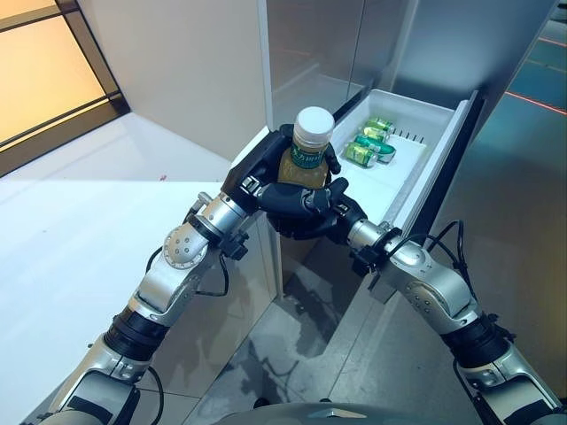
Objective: Put drinks into fridge and close the fridge
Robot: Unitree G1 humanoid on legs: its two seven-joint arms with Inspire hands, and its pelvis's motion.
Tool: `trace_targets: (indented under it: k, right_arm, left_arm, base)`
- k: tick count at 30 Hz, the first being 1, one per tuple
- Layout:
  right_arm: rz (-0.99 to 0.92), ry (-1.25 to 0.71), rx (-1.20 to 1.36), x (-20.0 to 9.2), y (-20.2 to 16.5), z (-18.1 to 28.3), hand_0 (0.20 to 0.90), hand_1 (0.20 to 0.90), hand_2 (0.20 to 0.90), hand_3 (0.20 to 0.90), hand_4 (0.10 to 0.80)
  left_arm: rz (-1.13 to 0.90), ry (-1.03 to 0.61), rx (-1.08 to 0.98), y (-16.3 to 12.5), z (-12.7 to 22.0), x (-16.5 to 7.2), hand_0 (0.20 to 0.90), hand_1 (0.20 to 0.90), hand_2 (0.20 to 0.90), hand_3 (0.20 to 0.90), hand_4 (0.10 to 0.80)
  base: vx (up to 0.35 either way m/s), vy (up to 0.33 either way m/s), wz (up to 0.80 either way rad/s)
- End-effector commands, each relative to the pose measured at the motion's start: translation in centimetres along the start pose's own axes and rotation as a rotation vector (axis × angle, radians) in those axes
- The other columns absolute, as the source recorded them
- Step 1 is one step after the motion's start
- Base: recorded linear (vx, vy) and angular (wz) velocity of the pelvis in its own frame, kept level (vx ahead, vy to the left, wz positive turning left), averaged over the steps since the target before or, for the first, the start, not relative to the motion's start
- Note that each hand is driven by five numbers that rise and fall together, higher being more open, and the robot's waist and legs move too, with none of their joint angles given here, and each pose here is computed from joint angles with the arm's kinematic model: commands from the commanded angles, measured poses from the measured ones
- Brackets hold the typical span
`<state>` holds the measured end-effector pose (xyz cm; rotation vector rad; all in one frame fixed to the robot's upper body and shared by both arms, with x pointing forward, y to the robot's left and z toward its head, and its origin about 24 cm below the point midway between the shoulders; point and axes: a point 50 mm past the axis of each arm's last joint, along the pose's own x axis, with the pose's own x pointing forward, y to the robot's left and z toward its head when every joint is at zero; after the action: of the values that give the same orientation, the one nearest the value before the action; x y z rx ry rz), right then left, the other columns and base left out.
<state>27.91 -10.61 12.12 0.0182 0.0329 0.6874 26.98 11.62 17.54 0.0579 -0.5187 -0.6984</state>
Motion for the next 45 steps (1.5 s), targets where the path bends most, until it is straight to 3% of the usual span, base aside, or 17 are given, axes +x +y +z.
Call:
trace_targets:
  k: [1,2,5,14,18,21,26,34,40,45]
  right_arm:
    - [0.066,-0.388,-0.08,0.9,1.6,8.3,0.3,0.3,0.3,0.2,0.1]
    - [0.058,-0.387,-0.082,0.9,1.5,8.2,0.3,0.3,0.3,0.2,0.1]
    - [0.04,-0.386,-0.091,0.8,1.3,8.2,0.3,0.3,0.3,0.2,0.1]
    - [-0.083,-0.358,-0.08,0.5,-0.3,7.8,0.3,0.3,0.3,0.2,0.1]
    - [-0.138,-0.336,-0.097,0.7,-0.6,7.3,0.3,0.3,0.3,0.2,0.1]
    - [-0.192,-0.341,-0.128,0.8,-1.2,7.3,0.3,0.3,0.3,0.2,0.1]
    - [-0.437,-0.396,-0.377,-0.1,-3.8,8.5,0.3,0.3,0.3,0.2,0.1]
    - [-0.859,-0.423,-0.602,-1.6,-9.9,11.1,0.3,0.3,0.3,0.2,0.1]
    - [-1.162,-0.305,-0.735,-5.2,-17.0,14.0,0.3,0.3,0.3,0.2,0.1]
    - [-1.333,-0.139,-0.778,-8.5,-21.0,14.1,0.3,0.3,0.3,0.2,0.1]
  left_arm:
    - [-0.032,-0.319,0.049,-0.2,5.2,3.1,0.321,0.321,0.321,0.225,0.125]
    - [-0.023,-0.33,0.055,-0.1,5.4,3.0,0.9,0.9,0.9,0.9,0.8]
    - [-0.007,-0.358,0.041,0.0,5.7,2.9,0.9,0.9,0.9,0.9,0.8]
    - [0.398,-0.806,0.17,1.9,10.9,-0.5,0.9,0.9,0.9,0.9,0.8]
    - [0.437,-0.854,0.252,1.7,11.9,-0.9,0.9,0.9,0.9,0.9,0.8]
    - [0.427,-0.813,0.26,1.8,11.8,-0.6,0.9,0.9,0.9,0.9,0.8]
    - [0.348,-0.636,0.177,2.4,10.2,0.0,0.9,0.9,0.9,0.9,0.8]
    - [0.079,-0.281,-0.197,1.5,4.2,0.3,0.9,0.9,0.9,0.9,0.8]
    - [0.024,-0.062,-0.424,0.7,-0.7,-2.5,0.9,0.9,0.9,0.9,0.8]
    - [-0.014,0.04,-0.537,-0.2,-2.7,-4.5,0.9,0.9,0.9,0.9,0.8]
  base:
    - [0.0,0.0,0.0]
    - [0.0,0.0,0.0]
    - [0.0,0.0,0.0]
    - [0.001,-0.004,0.0]
    - [0.009,-0.01,0.03]
    - [0.016,-0.007,0.14]
    - [0.029,-0.006,0.11]
    - [0.027,-0.024,0.15]
    - [0.046,-0.002,0.19]
    - [0.035,0.0,0.31]
